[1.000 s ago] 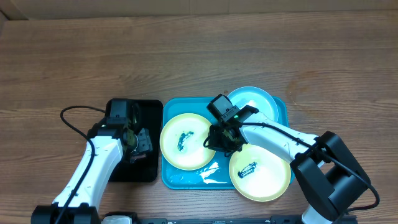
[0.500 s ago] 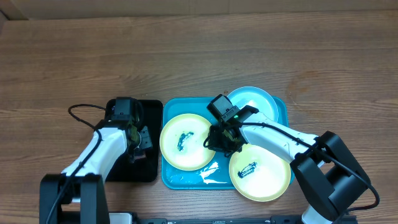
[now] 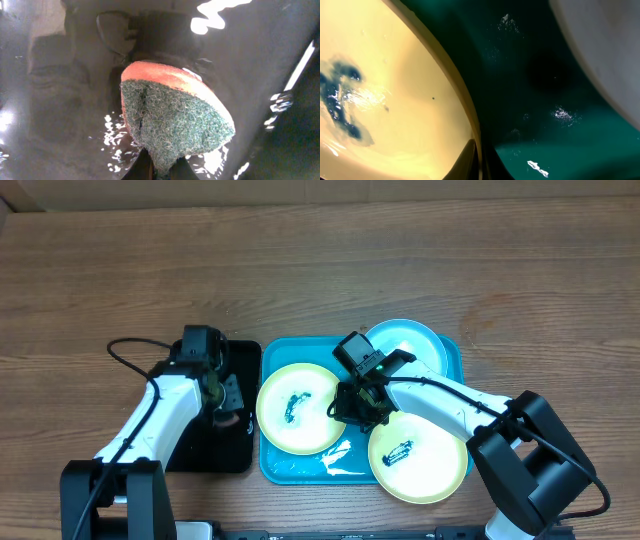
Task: Clean dirty plates on tray and stack at the side
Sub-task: 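Lower left gripper into black tray and grasp the scrub sponge, then bring the sponge with left gripper onto the held yellow plate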
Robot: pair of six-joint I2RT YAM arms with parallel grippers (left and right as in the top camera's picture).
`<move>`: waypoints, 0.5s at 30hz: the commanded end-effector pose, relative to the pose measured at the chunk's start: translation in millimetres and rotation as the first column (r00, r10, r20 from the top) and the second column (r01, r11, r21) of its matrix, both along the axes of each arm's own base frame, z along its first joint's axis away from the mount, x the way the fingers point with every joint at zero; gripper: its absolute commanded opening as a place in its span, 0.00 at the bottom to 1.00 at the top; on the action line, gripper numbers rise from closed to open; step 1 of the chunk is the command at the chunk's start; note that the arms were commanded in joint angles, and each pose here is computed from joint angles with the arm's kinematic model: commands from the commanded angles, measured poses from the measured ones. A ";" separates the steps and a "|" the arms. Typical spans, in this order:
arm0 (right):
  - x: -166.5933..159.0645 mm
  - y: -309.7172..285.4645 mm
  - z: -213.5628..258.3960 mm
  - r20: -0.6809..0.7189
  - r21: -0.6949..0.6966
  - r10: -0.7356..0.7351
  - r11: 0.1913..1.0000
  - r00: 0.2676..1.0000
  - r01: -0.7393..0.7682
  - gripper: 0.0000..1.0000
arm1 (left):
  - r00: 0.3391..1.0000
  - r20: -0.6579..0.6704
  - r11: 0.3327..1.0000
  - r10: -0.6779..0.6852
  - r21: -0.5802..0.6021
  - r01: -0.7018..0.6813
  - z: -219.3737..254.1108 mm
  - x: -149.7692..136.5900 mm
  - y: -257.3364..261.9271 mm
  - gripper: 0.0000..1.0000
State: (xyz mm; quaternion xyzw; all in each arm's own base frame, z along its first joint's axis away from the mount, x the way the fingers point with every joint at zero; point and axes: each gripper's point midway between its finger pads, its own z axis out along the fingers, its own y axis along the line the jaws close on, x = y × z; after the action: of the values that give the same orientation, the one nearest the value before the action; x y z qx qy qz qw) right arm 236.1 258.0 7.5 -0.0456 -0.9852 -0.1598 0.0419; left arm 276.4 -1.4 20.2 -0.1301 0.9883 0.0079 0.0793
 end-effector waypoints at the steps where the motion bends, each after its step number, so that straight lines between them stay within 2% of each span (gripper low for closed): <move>1: -4.3 2.6 -2.0 -0.015 0.012 0.010 1.000 1.000 -0.010 0.04 | 0.997 0.074 1.000 0.000 -0.014 0.001 21.4 20.3 -2.8 0.04; 7: -4.3 2.6 -1.9 -0.015 0.012 0.011 1.000 1.000 -0.011 0.04 | 0.999 0.037 0.998 -0.019 -0.064 0.021 28.9 14.7 -11.9 0.04; 10: -1.0 2.7 0.5 0.005 0.006 0.034 0.999 0.999 -0.034 0.04 | 0.993 0.073 0.991 -0.092 -0.094 0.099 48.4 24.0 -23.1 0.04; 15: 18.3 -16.5 14.3 0.084 -0.139 0.047 0.990 0.995 -0.035 0.04 | 0.978 0.161 0.984 -0.135 -0.092 0.151 95.9 36.7 -37.9 0.04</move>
State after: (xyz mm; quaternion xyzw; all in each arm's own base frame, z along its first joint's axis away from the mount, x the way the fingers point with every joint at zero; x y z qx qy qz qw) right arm 231.2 244.4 10.5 -0.0375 -0.9907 -0.1205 0.0501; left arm 295.5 -24.1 73.1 -0.0946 0.9907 -0.0341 0.0916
